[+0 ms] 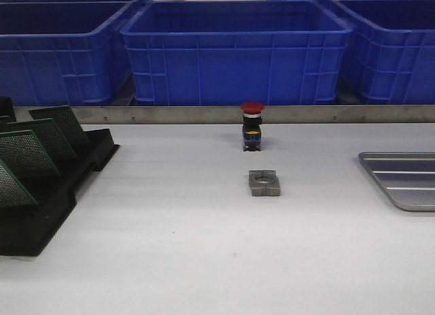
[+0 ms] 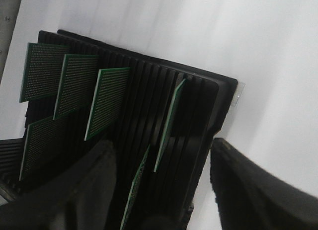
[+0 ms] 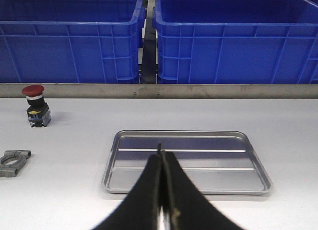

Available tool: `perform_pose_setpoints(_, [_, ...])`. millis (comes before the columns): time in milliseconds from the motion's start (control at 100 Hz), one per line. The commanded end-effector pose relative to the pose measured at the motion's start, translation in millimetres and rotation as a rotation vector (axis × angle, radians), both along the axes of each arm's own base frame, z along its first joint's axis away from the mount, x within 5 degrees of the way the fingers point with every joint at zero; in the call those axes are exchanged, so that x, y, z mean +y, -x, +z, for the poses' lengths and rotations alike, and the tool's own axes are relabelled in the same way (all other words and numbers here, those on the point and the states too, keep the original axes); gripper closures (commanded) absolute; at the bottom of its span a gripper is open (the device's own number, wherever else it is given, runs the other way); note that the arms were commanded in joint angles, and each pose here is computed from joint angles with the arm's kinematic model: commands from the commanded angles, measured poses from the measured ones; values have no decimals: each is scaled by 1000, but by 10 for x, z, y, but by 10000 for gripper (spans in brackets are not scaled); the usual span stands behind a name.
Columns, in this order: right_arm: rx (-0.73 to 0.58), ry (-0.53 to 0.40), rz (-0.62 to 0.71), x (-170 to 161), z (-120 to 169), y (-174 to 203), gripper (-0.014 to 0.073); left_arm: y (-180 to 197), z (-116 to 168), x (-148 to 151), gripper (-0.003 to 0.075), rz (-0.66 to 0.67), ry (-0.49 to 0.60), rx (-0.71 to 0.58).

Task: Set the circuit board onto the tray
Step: 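Lower the left gripper onto a green circuit board in the black rack and grasp it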

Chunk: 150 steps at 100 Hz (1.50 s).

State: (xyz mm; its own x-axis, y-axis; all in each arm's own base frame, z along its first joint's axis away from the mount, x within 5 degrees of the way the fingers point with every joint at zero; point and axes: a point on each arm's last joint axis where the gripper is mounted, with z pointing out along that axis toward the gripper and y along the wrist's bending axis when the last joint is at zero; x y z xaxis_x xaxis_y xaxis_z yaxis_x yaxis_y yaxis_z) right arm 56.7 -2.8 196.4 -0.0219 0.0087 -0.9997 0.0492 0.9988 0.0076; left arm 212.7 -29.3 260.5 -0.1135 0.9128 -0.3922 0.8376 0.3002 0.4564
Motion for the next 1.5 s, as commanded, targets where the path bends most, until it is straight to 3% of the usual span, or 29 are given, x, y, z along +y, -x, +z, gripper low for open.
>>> perform_pose_setpoints(0, [-110, 16, -4, 0, 121, 29, 656, -92, 95, -20, 322, 20, 30, -59])
perform_pose_setpoints(500, [-110, 16, -4, 0, 121, 29, 656, -451, -423, -279, 353, -27, -4, 39])
perform_pose_setpoints(980, [-110, 16, -4, 0, 121, 29, 656, -455, -428, -278, 740, -26, -5, 39])
perform_pose_setpoints(1140, [-110, 16, -4, 0, 121, 29, 656, -412, -317, -267, 741, -32, -9, -5])
perform_pose_setpoints(1490, [-110, 16, -4, 0, 121, 29, 656, -72, 218, -253, 741, -40, 57, -177])
